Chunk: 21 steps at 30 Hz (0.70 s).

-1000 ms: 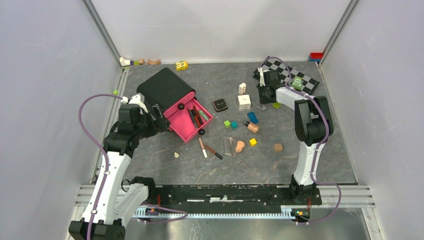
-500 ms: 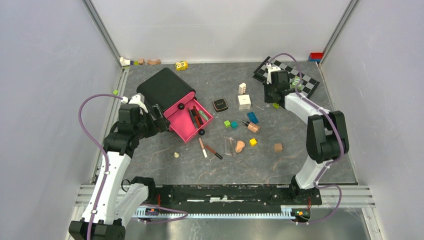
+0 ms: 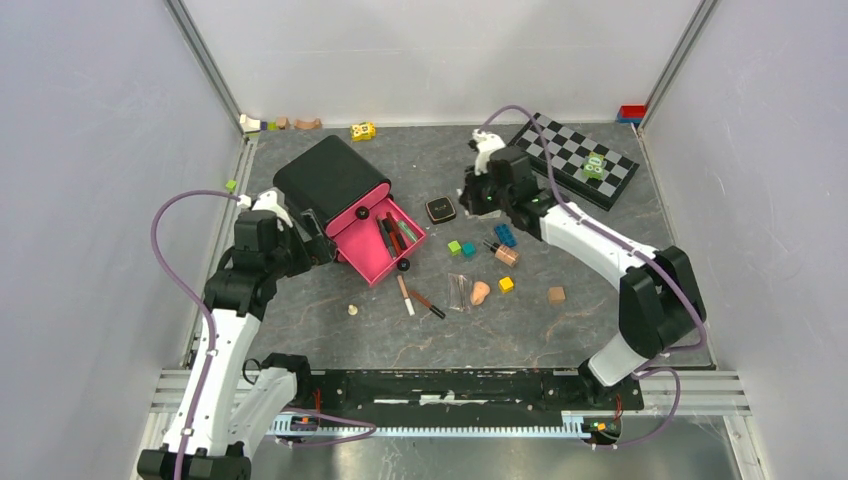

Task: Organize the makeup
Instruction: Pick up the makeup from the center of the board, then place the makeup in the drawer.

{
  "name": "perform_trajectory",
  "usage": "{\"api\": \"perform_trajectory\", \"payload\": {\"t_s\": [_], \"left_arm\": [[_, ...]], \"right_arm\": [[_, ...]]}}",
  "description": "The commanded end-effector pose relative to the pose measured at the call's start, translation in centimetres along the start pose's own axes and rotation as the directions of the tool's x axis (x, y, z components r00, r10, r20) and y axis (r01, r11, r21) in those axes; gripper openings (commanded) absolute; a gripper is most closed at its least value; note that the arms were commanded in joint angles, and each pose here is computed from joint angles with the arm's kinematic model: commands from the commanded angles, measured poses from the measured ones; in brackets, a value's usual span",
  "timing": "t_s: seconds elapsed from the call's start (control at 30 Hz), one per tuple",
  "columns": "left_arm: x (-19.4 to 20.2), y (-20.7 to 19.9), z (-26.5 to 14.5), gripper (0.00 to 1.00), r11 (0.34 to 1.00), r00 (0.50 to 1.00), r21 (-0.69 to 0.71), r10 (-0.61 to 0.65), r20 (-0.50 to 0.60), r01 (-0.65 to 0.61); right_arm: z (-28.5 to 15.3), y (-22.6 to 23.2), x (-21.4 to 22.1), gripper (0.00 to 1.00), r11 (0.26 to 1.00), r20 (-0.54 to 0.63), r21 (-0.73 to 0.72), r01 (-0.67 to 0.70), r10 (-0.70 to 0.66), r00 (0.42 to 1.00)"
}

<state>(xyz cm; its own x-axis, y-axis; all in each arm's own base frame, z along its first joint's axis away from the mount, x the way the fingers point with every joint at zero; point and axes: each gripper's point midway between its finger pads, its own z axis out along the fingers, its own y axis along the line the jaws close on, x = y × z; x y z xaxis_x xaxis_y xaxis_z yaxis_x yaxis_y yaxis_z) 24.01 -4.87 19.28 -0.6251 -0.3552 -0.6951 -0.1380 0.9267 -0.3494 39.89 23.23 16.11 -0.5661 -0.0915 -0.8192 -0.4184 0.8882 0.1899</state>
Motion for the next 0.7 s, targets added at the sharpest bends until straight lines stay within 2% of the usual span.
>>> {"api": "perform_trajectory", "payload": {"t_s": [0.0,0.37,0.67], "left_arm": [[-1.8,0.4,-1.5,0.99,1.0,0.994,-0.024,0.017,0.111,-0.015],[-2.2,0.9,-2.0,0.99,0.999,0.99,-0.048,0.012,0.144,-0.005],[-2.2,0.9,-2.2,1.0,0.999,0.989,-0.046,0.01,0.151,-0.003]], "right_arm": [[-0.4,7.4,-3.5,0.25,0.979,0.096,-0.203,-0.03,0.051,0.994],[0.9,19.5,-1.9,0.24,0.928,0.08,-0.371,-0.012,0.045,0.996],[2.7,24.4,-0.1,0.21,0.92,0.051,-0.386,-0.068,0.094,0.994]]}}
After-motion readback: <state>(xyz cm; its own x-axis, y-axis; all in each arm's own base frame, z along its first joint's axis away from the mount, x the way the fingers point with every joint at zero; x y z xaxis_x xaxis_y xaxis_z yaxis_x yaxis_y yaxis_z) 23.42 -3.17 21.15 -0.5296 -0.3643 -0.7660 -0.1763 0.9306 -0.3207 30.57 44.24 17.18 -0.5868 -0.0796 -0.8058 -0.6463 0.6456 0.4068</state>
